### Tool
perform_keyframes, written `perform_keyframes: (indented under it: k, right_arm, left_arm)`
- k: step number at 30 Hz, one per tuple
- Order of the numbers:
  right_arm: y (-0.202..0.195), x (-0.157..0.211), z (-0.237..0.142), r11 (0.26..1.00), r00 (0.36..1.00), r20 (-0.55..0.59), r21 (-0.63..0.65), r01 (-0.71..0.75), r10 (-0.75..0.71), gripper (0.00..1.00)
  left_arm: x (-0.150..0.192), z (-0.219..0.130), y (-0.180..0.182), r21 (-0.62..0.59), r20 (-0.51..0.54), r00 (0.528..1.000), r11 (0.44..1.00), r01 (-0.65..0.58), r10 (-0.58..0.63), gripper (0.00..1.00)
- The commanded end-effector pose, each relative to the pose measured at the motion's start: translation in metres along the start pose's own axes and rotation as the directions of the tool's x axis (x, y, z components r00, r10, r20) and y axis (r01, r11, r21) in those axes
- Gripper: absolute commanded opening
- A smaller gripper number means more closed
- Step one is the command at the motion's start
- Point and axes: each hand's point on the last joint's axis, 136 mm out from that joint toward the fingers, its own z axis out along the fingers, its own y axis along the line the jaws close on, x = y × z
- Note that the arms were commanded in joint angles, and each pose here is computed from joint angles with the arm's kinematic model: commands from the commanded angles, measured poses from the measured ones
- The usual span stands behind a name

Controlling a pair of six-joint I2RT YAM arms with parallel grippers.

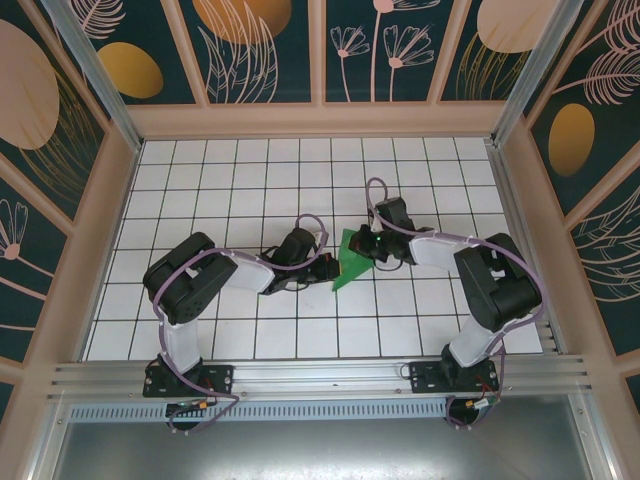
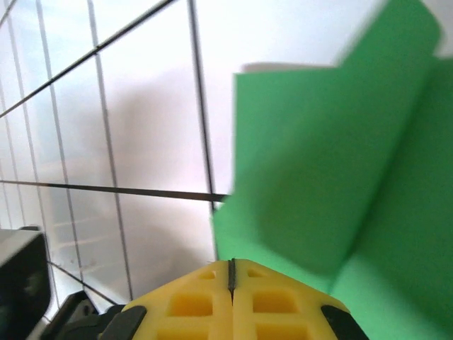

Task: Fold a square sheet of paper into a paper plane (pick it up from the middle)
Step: Fourth fold the wing at the center of the table.

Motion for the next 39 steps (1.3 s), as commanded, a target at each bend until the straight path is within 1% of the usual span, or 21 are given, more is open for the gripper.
perform_keyframes:
  k: [1, 5, 16, 24, 28, 34, 39]
  right_arm:
    - [0.008, -0.006, 0.002, 0.997, 0.997, -0.022, -0.011, 0.072, -0.072, 0.00]
    - [-0.005, -0.009, 0.007, 0.998, 0.998, -0.024, 0.024, 0.053, -0.053, 0.00]
    - [-0.054, -0.015, 0.011, 0.992, 0.999, -0.014, 0.123, -0.032, 0.034, 0.00]
    - [-0.073, -0.012, 0.011, 0.985, 0.997, -0.010, 0.156, -0.071, 0.074, 0.00]
    - [-0.077, -0.010, 0.012, 0.983, 0.997, -0.015, 0.166, -0.074, 0.078, 0.00]
    - [-0.079, -0.009, 0.012, 0.983, 0.997, -0.019, 0.169, -0.069, 0.073, 0.00]
    - [-0.081, -0.007, 0.012, 0.983, 0.997, -0.023, 0.172, -0.068, 0.073, 0.00]
  left_arm:
    - [0.009, 0.008, 0.017, -0.063, -0.035, 0.999, 0.998, -0.012, 0.010, 0.00]
    - [0.009, 0.008, 0.018, -0.068, -0.037, 0.999, 0.998, -0.013, 0.010, 0.00]
    - [0.011, 0.009, 0.019, -0.071, -0.045, 0.999, 0.997, -0.009, 0.006, 0.00]
    - [0.007, 0.008, 0.014, -0.062, -0.039, 0.999, 0.998, -0.021, 0.018, 0.00]
    - [-0.002, 0.007, 0.003, -0.043, -0.016, 0.999, 0.998, -0.050, 0.049, 0.00]
    - [-0.029, 0.002, -0.029, 0.008, 0.051, 0.991, 0.993, -0.121, 0.120, 0.02]
    - [-0.038, 0.006, -0.037, 0.010, 0.062, 0.989, 0.991, -0.135, 0.134, 0.04]
